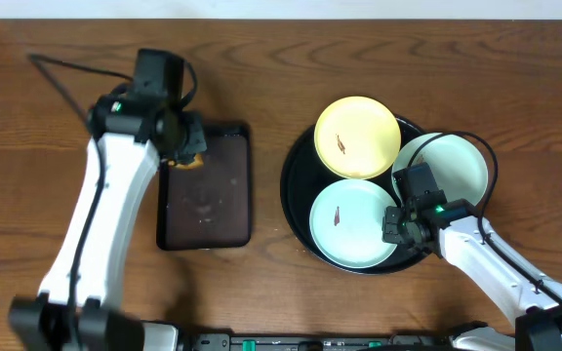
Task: Clean dirty plates on tray and stack at the side
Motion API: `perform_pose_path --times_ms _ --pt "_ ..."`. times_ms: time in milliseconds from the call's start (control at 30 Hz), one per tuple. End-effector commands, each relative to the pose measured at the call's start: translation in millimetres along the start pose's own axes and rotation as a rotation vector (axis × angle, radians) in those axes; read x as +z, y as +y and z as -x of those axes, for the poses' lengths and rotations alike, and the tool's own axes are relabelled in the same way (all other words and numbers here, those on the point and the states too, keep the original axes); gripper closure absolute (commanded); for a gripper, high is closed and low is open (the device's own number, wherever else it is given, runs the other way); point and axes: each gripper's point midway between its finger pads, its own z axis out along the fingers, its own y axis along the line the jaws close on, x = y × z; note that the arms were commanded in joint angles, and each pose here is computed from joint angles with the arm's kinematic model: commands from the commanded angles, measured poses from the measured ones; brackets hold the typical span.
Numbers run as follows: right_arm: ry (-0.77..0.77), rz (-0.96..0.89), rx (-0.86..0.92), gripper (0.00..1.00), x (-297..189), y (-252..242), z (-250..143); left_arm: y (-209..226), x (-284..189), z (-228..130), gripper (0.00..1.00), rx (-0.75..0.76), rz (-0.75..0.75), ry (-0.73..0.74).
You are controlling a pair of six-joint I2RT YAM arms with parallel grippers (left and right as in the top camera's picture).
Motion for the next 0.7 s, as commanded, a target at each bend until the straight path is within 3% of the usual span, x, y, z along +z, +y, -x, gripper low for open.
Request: perform_pose_path --times_ms 0,200,400,667 --pt "0.007 -0.018 -0.028 0.99 1.9 -2.6 -4.5 -4.2 24.5 -1.0 0.93 0.055 0.001 0.082" --pt "0.007 -0.018 -0.028 0.99 1.9 -2.6 -4.5 -6.4 29.1 4.8 0.92 0.053 -0.003 0.065" --pt "0.007 -0.018 -0.028 0.99 1.9 -2.6 -4.6 -14.0 -1.0 8.8 0.93 0.091 -0.039 -0.021" --pt "0.007 -0.018 -0.028 0.99 1.9 -2.6 -4.5 -97.1 -12.8 -31.0 0.93 0.272 -0.175 -0.001"
